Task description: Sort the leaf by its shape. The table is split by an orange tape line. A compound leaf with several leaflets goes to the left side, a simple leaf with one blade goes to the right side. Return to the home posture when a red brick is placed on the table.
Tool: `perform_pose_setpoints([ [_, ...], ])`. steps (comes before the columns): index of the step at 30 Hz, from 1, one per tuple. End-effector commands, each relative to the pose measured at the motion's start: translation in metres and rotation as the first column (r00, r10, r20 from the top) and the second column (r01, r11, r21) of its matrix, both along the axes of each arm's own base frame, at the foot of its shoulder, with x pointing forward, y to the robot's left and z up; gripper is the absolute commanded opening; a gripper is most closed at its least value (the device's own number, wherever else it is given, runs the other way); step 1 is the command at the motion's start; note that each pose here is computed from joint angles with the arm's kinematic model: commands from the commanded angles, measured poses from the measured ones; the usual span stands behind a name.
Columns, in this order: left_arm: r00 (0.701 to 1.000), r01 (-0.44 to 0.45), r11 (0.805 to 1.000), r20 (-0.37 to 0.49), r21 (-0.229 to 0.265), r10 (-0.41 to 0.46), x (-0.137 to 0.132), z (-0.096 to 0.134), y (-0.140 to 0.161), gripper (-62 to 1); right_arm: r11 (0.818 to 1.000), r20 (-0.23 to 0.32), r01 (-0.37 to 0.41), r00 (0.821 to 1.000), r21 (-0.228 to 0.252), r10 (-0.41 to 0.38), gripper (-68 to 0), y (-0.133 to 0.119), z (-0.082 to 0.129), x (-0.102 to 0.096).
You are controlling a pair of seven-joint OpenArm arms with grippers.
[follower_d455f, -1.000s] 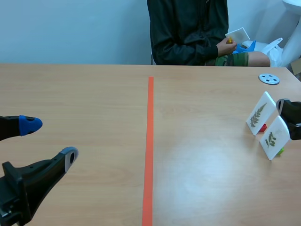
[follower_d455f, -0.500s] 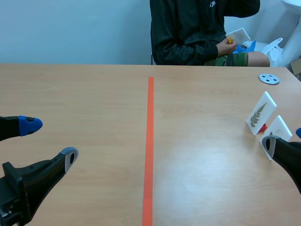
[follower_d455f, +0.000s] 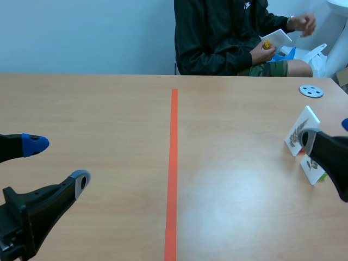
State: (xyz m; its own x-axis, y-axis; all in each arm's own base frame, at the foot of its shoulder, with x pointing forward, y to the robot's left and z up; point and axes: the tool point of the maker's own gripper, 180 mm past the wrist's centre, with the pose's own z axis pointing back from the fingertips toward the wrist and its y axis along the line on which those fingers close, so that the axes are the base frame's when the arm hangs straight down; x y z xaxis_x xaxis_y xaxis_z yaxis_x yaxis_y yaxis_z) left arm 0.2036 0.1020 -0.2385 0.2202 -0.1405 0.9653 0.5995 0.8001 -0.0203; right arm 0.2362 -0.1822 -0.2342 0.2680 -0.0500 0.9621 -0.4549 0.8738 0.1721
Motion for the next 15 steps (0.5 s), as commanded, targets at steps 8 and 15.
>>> perform_pose_setpoints([
  [8,1.0,-0.003,1.0,0.031,-0.026,0.003,0.002,0.01,-0.004,-3.7,0.996,-0.012,-0.089,0.996,-0.007,0.089,0.4,0.027,-0.002,-0.002],
  [15,1.0,-0.003,1.0,0.031,-0.026,0.003,0.002,0.01,-0.004,-3.7,0.984,-0.032,-0.168,0.986,-0.058,0.166,0.4,0.067,-0.009,-0.006],
])
